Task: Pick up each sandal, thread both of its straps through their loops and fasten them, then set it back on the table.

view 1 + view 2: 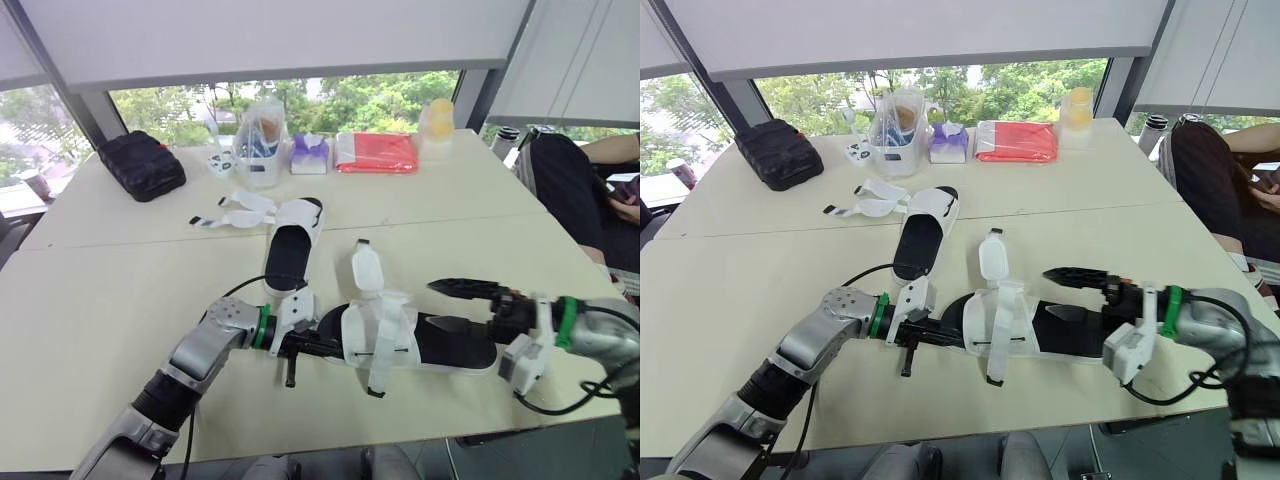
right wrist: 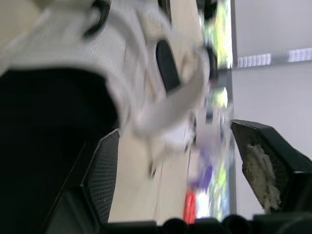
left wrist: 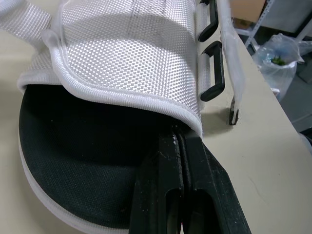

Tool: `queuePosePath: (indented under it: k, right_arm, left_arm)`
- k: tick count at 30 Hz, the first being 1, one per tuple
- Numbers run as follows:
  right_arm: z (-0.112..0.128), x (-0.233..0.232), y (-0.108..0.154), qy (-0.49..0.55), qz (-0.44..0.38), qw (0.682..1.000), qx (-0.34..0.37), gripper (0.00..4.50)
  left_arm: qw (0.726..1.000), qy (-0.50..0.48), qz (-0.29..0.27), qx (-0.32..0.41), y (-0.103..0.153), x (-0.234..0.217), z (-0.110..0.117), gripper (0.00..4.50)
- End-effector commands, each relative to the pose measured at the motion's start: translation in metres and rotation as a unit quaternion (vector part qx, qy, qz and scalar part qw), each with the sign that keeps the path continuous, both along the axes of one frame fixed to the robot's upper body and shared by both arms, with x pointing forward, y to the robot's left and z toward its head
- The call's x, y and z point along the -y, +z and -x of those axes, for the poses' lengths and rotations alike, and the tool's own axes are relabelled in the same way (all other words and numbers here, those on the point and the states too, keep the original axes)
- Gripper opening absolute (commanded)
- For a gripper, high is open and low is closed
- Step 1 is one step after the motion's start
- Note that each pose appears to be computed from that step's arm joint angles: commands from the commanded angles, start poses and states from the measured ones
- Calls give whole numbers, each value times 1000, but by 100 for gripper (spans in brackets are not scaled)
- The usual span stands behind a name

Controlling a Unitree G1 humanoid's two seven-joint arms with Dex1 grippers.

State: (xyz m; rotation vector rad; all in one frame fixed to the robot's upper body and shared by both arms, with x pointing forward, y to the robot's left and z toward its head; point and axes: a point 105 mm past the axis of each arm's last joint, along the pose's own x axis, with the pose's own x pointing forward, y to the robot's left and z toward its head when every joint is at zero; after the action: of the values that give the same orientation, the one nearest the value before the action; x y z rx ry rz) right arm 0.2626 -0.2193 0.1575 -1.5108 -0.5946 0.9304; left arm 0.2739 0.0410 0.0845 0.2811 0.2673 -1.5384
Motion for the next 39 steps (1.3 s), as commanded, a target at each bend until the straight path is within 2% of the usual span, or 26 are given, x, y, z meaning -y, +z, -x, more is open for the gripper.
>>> queuePosePath:
  k: [1, 3, 5, 7, 8, 10, 11, 12, 13, 14, 17, 19, 28, 31, 32, 34, 36, 39]
  right_arm:
    - [-11, 39, 24, -146, -143, 978, -50, 389]
    - [-9, 48, 37, -202, -307, 914, -171, 389]
    - [-3, 33, 49, -193, -368, 877, -243, 389]
    - [7, 9, 58, -166, -426, 821, -342, 389]
    - [16, -7, 58, -149, -444, 782, -410, 389]
    - [49, -36, 37, -136, -424, 683, -578, 389]
    - [70, -47, 21, -138, -389, 639, -649, 389]
    - [83, -52, 12, -142, -365, 611, -688, 389]
    - [90, -53, 9, -146, -353, 597, -705, 389]
    - [90, -52, 1, -167, -344, 602, -701, 389]
    - [105, -56, -35, -201, -320, 575, -726, 389]
    - [104, -57, -48, -214, -326, 570, -723, 389]
    - [85, -67, -67, -210, -362, 574, -703, 389]
    - [78, -79, -64, -185, -395, 549, -713, 389]
    - [78, -82, -62, -176, -418, 519, -724, 389]
    - [78, -86, -63, -166, -440, 484, -738, 389]
    - [80, -92, -67, -168, -430, 483, -744, 389]
    - [76, -99, -71, -171, -432, 484, -741, 303]
  left_arm:
    - [1000, -4, -2, 1, 0, 2, 0, 0]
    - [1000, -6, -1, 0, 1, 2, 0, 0]
    - [1000, -8, -1, -1, 2, 2, 0, 0]
    - [1000, -11, -1, -1, 3, 2, 0, 0]
    - [1000, -12, -1, -3, 3, 3, 0, 0]
    - [1000, -16, -1, -5, 3, 4, 1, 0]
    - [1000, -19, -1, -6, 3, 5, 2, 0]
    - [1000, -21, -1, -7, 2, 6, 2, 0]
    - [1000, -21, -1, -7, 3, 6, 2, 0]
    - [1000, -22, -1, -8, 3, 7, 1, 0]
    - [1000, -23, -2, -9, 1, 9, 2, 0]
    - [1000, -23, -3, -11, -1, 10, 3, 0]
    - [1000, -19, 1, -11, -2, 14, 4, 0]
    - [1000, -13, 2, -10, -2, 15, 2, 0]
    - [1000, -10, 2, -9, -2, 15, 1, 0]
    - [1000, -7, 2, -7, -2, 16, 0, 0]
    - [1000, -7, 2, -8, -3, 16, 0, 0]
    - [1000, -7, 2, -9, -3, 16, 1, 0]
